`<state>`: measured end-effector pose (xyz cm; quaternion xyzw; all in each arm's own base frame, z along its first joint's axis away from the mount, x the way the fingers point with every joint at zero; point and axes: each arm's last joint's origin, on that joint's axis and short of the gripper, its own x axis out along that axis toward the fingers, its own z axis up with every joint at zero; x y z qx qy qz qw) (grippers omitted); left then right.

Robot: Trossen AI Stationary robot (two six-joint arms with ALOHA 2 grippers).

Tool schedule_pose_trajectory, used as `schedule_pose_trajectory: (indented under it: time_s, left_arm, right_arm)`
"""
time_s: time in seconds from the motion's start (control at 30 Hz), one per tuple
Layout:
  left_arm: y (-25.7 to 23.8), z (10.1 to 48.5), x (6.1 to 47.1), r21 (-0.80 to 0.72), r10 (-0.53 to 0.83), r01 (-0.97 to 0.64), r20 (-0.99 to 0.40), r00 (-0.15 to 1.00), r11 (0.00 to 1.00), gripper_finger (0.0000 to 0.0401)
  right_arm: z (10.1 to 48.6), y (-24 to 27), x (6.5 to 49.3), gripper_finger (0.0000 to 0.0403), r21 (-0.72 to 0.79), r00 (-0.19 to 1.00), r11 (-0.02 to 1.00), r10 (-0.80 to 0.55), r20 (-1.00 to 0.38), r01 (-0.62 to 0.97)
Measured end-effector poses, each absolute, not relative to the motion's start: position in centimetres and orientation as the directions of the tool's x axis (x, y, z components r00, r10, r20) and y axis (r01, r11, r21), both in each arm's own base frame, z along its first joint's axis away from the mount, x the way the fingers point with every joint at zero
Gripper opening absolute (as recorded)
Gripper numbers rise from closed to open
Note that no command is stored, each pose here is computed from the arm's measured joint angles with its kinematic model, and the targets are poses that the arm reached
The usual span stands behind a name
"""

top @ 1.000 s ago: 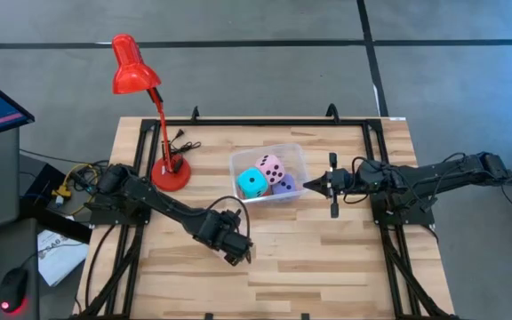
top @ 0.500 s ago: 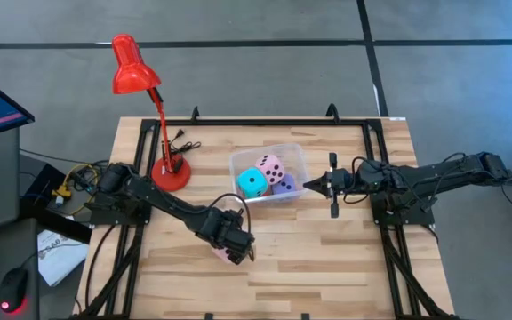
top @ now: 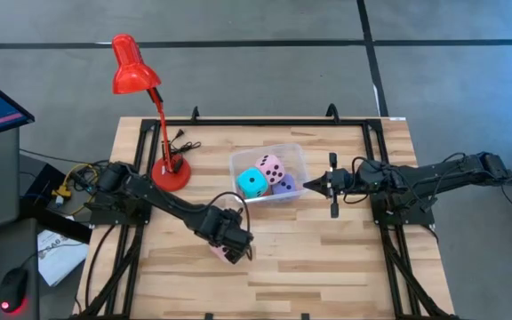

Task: Pick & Place Dice
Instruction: Put the large pink die into the transparent bin

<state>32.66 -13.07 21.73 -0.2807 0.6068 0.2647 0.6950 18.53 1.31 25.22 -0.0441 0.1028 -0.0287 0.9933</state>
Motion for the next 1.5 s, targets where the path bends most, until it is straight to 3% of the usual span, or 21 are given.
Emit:
schedule_pose_trajectory:
  time_s: [0.13, 0.67, 1.5]
  left_arm:
    - [-12.3, 22.7, 32.2, -0.069, 0.020, -0.719, -0.993, 0.115, 0.692, 0.0400]
    - [-13.0, 25.6, 32.0, -0.263, -0.041, -0.731, -0.951, 0.307, 0.629, 0.0400]
    - [-13.6, 23.2, 32.7, -0.173, 0.027, -0.742, -0.968, 0.249, 0.647, 0.0400]
  right_arm:
    - [25.3, 1.3, 18.5, 0.0000, -0.093, 0.978, 0.995, -0.066, -0.198, 0.048]
    - [25.2, 1.3, 18.5, 0.0000, -0.093, 0.978, 0.994, -0.066, -0.199, 0.048]
    - [25.3, 1.3, 18.5, 0.0000, -0.093, 0.978, 0.994, -0.066, -0.198, 0.049]
